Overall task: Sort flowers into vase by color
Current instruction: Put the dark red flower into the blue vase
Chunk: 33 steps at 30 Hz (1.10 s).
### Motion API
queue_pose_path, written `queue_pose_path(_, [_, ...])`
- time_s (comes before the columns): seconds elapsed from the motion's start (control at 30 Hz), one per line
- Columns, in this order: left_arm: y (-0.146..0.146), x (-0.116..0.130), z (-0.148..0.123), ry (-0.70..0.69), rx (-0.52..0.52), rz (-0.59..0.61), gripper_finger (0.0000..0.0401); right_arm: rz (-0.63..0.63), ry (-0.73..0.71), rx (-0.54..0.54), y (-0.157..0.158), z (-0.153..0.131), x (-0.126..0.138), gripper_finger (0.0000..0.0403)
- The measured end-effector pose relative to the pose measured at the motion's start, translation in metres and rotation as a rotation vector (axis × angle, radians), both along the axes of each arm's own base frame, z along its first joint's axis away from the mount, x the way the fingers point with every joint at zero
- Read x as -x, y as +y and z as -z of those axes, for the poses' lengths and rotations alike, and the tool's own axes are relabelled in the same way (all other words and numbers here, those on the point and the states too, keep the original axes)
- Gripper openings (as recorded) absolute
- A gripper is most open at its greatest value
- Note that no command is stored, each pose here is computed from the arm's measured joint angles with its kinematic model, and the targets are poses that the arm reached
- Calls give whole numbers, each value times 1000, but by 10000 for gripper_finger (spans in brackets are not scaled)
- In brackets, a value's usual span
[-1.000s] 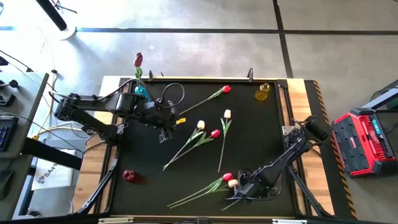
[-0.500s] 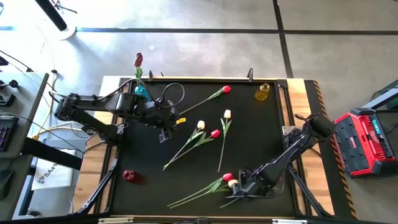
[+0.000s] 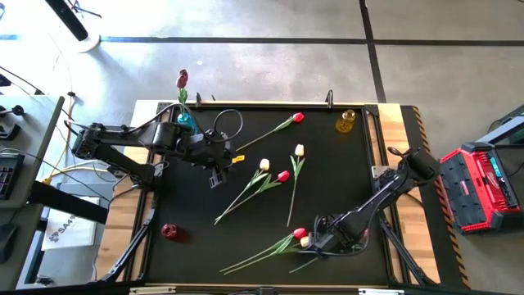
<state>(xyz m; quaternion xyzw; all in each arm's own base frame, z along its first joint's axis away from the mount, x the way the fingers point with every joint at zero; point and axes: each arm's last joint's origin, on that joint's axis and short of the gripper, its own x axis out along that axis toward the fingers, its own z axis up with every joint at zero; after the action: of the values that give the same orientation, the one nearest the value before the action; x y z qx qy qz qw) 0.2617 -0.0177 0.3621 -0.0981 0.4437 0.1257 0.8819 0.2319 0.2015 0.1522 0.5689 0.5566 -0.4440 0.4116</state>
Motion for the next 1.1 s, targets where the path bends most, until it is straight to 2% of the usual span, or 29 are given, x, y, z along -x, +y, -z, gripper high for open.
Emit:
queue_pose_path(0.43, [0,0,0,-1,4,-10,197,1,23,18,-1,8,-2,193])
queue_pose_path(0.53, [0,0,0,-1,4,-10,197,-15,7,31,-1,8,-3,168])
queue_pose_path(0.87, [0,0,0,-1,3,-10,197,-86,-39,119,1,9,3,18])
queue_pose_path(0.93, [0,0,0,-1,3,-10,197,-94,-43,125,2,9,4,5])
queue_pose_path(1.1, [0,0,0,-1,2,-8,197,-93,-65,135,4,5,2,6])
